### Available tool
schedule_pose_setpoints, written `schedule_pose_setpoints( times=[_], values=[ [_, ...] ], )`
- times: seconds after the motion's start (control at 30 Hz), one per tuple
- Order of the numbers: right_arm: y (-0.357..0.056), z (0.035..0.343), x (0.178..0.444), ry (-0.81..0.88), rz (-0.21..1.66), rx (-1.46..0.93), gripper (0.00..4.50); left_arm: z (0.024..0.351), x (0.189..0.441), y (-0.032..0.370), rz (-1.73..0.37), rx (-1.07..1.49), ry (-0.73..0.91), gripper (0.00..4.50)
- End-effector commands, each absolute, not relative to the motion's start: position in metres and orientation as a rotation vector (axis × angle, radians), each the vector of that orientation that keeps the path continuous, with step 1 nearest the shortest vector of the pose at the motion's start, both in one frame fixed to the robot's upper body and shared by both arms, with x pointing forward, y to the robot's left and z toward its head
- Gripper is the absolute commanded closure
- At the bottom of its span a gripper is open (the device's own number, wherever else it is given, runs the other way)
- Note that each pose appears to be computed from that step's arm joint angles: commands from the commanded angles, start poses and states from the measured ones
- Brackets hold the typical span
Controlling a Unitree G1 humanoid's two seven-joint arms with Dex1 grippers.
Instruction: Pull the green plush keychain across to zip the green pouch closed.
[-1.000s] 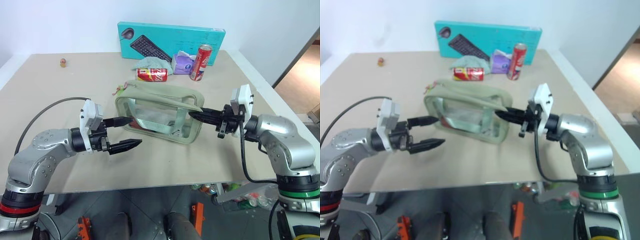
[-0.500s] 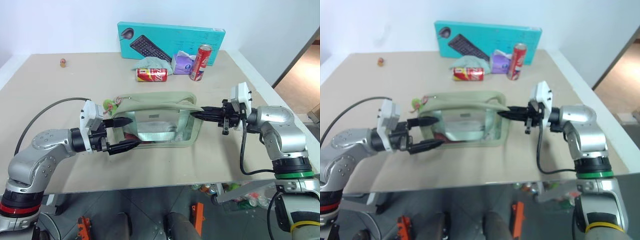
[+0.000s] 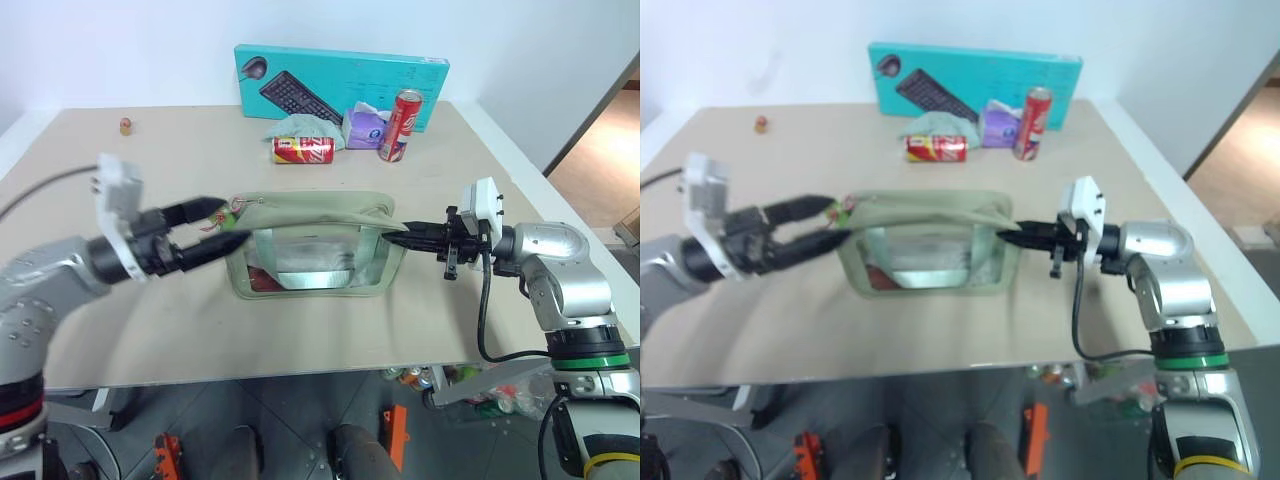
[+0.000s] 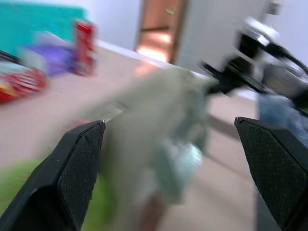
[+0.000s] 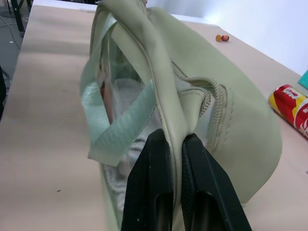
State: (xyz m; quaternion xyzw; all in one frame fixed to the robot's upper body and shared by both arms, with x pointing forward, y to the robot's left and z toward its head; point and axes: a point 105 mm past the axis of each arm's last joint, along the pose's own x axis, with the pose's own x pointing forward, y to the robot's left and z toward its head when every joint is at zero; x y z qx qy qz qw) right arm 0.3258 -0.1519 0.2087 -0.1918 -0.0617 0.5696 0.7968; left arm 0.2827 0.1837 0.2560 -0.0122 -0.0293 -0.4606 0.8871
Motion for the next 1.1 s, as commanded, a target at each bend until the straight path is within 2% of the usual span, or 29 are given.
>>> schedule_pose_setpoints(
  times=[0.03,0.2,0.47,0.73,0.83,0.97,1.07,1.1],
  values=[
    [-0.153,0.219,0.323,-0.162,1.21,-0.446,4.45,0.249,0.293,0.211,-0.863,0.087,-0.06,0.0],
    [-0.151,0.221,0.324,-0.167,1.212,-0.448,4.45,0.238,0.313,0.228,-0.853,0.163,-0.072,0.0],
    [-0.153,0.225,0.322,-0.168,1.206,-0.474,4.45,0.226,0.347,0.225,-0.968,0.263,-0.065,0.0],
    [-0.158,0.226,0.319,-0.152,1.192,-0.486,4.45,0.215,0.361,0.221,-1.077,0.313,-0.014,0.0],
    [-0.163,0.225,0.316,-0.136,1.176,-0.496,4.45,0.217,0.367,0.205,-1.139,0.29,-0.042,0.0],
    [-0.166,0.224,0.314,-0.122,1.163,-0.504,4.5,0.221,0.372,0.195,-1.164,0.244,-0.078,0.98],
    [-0.168,0.223,0.314,-0.116,1.156,-0.506,4.5,0.227,0.374,0.193,-1.166,0.214,-0.099,1.94],
    [-0.168,0.223,0.313,-0.115,1.155,-0.507,4.5,0.227,0.374,0.193,-1.17,0.209,-0.098,2.38]
  ],
)
